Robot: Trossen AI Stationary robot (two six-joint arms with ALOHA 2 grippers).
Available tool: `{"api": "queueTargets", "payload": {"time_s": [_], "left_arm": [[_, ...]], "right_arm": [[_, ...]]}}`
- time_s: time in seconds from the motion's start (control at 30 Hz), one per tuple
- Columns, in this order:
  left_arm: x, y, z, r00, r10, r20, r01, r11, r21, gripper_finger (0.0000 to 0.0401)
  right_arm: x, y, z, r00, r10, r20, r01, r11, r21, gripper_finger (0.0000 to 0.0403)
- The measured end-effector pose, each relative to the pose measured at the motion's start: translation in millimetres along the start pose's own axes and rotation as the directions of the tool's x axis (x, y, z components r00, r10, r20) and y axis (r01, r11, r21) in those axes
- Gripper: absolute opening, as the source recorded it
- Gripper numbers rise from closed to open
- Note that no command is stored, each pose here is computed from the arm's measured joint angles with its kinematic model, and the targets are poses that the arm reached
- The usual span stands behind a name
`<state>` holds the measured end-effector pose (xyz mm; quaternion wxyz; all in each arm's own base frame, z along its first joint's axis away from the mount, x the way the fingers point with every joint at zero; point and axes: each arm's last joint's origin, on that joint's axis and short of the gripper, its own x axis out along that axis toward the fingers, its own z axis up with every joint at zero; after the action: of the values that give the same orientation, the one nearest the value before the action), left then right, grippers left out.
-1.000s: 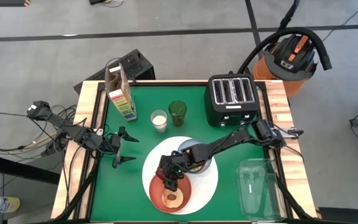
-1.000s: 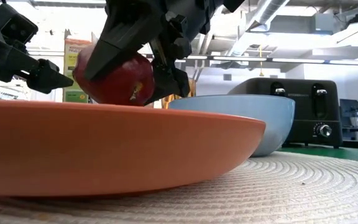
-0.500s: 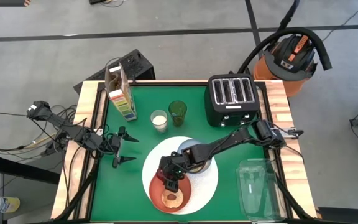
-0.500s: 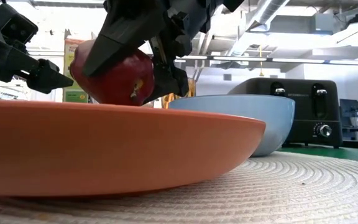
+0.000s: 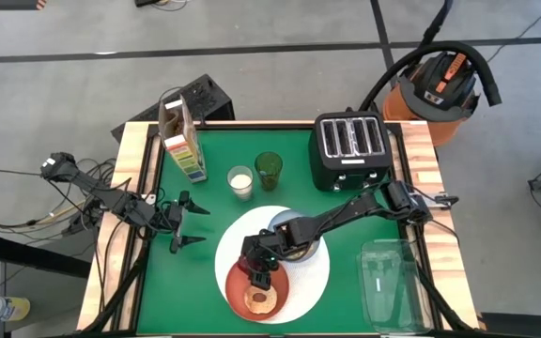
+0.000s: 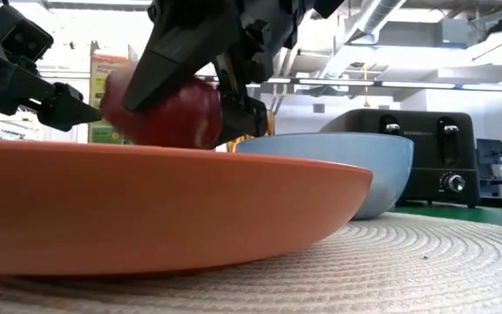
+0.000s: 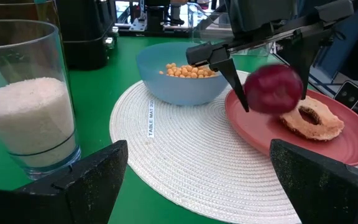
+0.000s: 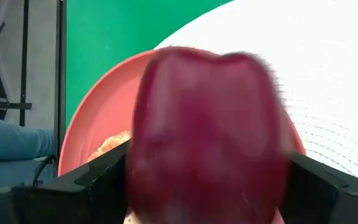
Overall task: Arrange a breakfast setting
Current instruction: Put the red apple from the transparent bin on the orange plate, then put the blue spoon to the right of the blue bowl on the white placemat
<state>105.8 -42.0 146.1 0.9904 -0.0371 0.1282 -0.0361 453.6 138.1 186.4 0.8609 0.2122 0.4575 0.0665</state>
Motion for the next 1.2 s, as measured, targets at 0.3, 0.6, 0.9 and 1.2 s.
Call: {"api": "queueTargets", "payload": {"time_s": [0.3, 0.6, 0.9, 1.2], "left_arm": [[0.0, 0.0, 0.0, 1.0, 0.0, 0.0, 0.0, 1.0, 0.0, 0.0378], [0.0, 0.0, 0.0, 1.0, 0.0, 0.0, 0.0, 1.0, 0.0, 0.0378], [0.0, 0.0, 0.0, 1.0, 0.0, 0.0, 0.0, 1.0, 0.0, 0.0378], [0.0, -0.1, 0.0, 1.0, -0.001, 0.0, 0.001, 1.0, 0.0, 0.0378]], "right_arm": [[0.0, -0.2, -0.3, 1.0, -0.002, -0.003, 0.002, 1.0, -0.005, 0.0358], [-1.7, 0.5, 0.4, 1.0, 0.0, 0.001, 0.0, 1.0, -0.007, 0.0358], [-26.4, 11.4, 22.2, 1.0, -0.021, -0.016, 0.021, 1.0, 0.019, 0.0358], [-66.5, 13.5, 53.4, 0.998, -0.056, -0.031, 0.059, 0.995, 0.079, 0.0358]]}}
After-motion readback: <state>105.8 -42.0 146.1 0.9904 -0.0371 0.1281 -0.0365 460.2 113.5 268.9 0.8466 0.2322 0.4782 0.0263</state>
